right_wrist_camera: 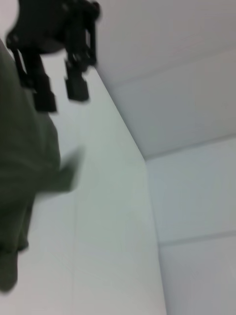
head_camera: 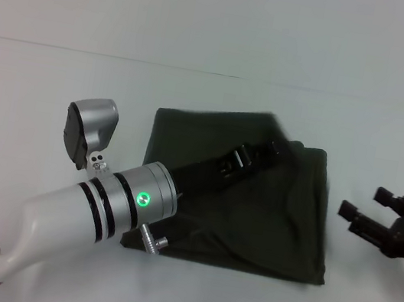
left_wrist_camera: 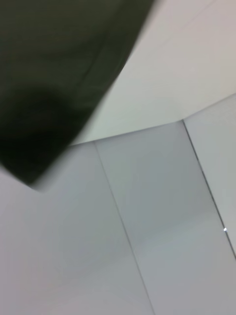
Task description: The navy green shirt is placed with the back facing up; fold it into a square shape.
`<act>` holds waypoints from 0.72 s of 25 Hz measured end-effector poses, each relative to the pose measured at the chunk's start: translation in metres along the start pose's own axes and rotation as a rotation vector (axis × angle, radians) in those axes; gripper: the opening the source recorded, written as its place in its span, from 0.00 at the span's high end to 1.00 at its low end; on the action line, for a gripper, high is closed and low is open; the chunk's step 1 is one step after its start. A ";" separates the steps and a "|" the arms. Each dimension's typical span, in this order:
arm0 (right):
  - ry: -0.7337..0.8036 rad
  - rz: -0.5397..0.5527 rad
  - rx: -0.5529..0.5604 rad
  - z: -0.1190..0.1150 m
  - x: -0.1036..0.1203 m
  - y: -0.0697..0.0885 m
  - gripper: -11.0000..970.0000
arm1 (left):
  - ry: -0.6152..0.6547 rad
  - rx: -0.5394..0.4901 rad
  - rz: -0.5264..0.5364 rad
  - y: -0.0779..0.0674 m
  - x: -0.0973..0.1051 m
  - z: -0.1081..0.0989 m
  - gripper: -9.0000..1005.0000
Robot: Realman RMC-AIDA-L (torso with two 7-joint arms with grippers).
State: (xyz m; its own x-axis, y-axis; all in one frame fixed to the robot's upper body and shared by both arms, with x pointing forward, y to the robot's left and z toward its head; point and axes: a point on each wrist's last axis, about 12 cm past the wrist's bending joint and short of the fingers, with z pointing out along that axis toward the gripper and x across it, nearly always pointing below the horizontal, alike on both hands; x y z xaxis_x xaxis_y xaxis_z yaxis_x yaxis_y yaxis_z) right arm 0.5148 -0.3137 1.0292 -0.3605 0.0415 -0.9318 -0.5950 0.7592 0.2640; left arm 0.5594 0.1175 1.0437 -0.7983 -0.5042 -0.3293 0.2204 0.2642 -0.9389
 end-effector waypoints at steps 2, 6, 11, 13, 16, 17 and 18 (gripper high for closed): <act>-0.021 0.020 0.035 -0.006 0.002 -0.003 0.02 | -0.005 -0.011 -0.003 0.002 0.000 0.000 0.70; -0.076 0.080 0.119 -0.023 0.007 -0.010 0.02 | -0.031 -0.006 0.000 0.005 -0.004 -0.008 0.46; -0.116 0.120 0.123 -0.032 0.006 -0.011 0.02 | -0.063 0.042 0.056 0.008 -0.015 -0.030 0.37; -0.111 0.113 0.073 -0.029 0.002 -0.008 0.02 | -0.056 0.048 0.124 0.010 -0.022 -0.043 0.34; -0.073 0.080 -0.040 -0.019 -0.005 0.000 0.02 | -0.017 0.044 0.262 0.013 -0.033 -0.066 0.27; -0.057 0.047 -0.093 -0.014 -0.008 0.005 0.02 | -0.002 0.044 0.314 0.013 -0.035 -0.073 0.23; -0.043 -0.003 -0.150 -0.009 -0.011 0.011 0.02 | 0.015 0.047 0.376 0.012 -0.038 -0.082 0.20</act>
State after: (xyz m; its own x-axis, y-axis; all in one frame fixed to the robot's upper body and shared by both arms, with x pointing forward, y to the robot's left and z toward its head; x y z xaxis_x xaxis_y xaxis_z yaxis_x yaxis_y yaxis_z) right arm 0.5058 -0.3121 1.0446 -0.3294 0.0692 -0.9416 -0.6980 0.6538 0.2922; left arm 0.5464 0.2076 1.0529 -0.6648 -0.3675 -0.6503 0.5247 0.3900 -0.7567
